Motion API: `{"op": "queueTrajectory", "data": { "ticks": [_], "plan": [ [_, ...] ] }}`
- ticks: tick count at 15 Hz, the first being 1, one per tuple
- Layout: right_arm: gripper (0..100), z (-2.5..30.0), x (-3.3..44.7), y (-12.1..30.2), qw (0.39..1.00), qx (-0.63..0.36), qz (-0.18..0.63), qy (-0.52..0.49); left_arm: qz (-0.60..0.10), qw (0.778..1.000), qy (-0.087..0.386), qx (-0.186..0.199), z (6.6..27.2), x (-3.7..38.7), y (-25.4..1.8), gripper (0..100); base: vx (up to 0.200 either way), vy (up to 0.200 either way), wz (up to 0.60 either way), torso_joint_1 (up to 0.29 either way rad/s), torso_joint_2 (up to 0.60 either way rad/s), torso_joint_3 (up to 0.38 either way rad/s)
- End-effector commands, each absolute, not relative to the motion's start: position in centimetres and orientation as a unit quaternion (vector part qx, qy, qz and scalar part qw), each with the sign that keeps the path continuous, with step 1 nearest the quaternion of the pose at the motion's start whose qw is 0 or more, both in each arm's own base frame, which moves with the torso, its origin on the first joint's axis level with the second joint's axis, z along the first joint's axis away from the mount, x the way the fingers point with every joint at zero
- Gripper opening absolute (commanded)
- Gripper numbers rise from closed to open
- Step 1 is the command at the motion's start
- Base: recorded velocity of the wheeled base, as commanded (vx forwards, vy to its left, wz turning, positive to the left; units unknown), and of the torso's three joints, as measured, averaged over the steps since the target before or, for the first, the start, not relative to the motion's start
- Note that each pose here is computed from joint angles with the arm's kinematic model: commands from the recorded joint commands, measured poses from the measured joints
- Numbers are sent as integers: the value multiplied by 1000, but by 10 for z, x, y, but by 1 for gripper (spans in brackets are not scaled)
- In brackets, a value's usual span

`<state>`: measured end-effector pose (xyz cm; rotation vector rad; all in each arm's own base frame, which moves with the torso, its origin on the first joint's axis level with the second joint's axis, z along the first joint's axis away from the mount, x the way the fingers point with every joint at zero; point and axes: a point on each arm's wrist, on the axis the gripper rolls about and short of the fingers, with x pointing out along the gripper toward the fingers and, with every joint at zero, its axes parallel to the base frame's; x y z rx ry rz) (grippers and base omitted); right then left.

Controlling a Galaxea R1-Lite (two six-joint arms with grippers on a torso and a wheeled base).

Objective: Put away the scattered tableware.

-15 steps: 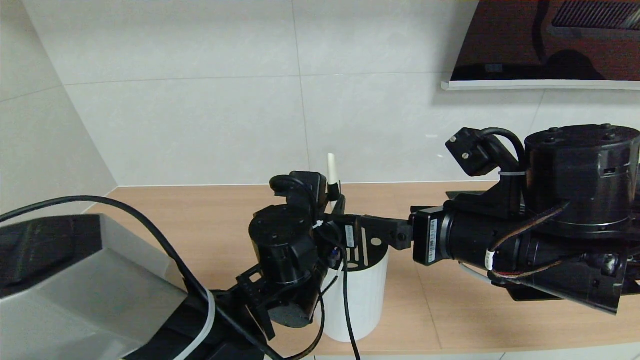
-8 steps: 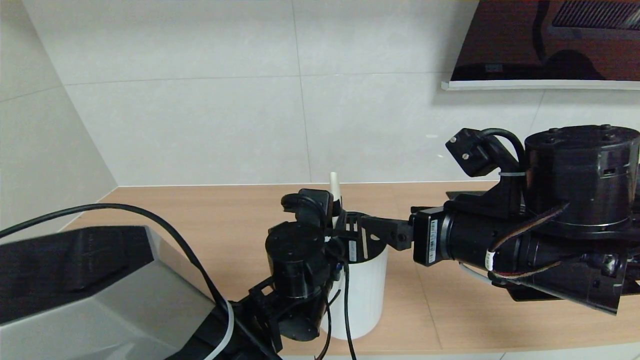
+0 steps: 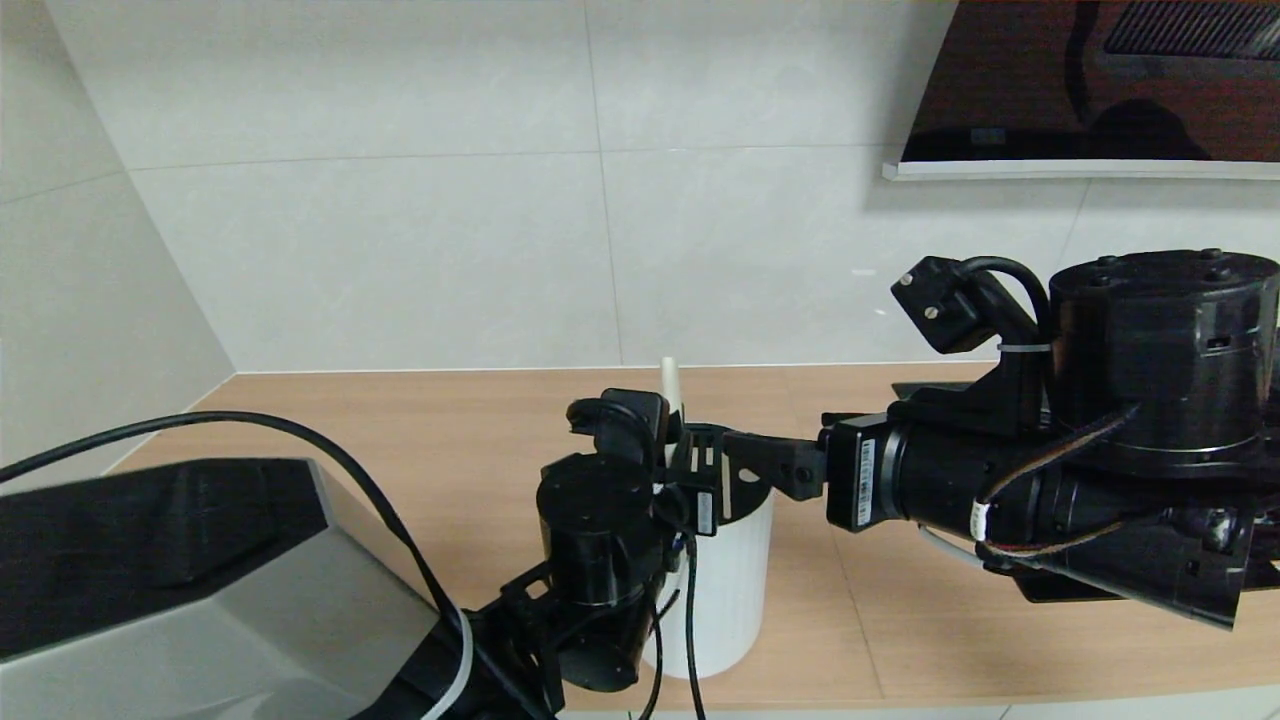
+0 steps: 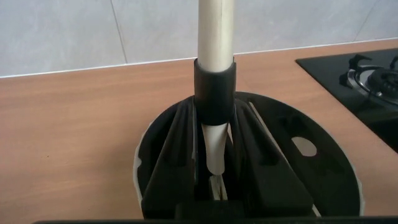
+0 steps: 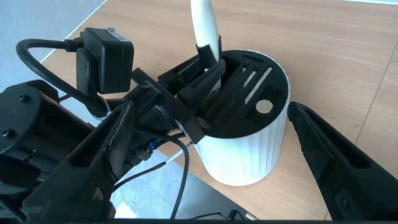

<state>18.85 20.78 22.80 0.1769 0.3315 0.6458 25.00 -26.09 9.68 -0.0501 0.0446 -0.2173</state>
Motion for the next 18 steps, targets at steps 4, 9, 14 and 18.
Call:
{"op": "queueTrajectory", "data": {
  "ticks": [4,9,14,18],
  "plan": [
    [100,228,189,208,931,86,316,162,-110,993,25,-21,96,247,-260,100,0,0,0,0,0,0],
    [100,228,189,208,931,86,316,162,-112,993,18,-27,104,244,-257,100,0,0,0,0,0,0],
    [100,228,189,208,931,86,316,162,-112,993,12,-32,113,242,-254,100,0,0,0,0,0,0],
    [100,227,189,208,931,86,314,163,-111,992,-10,-52,137,236,-242,100,0,0,0,0,0,0]
  ]
}}
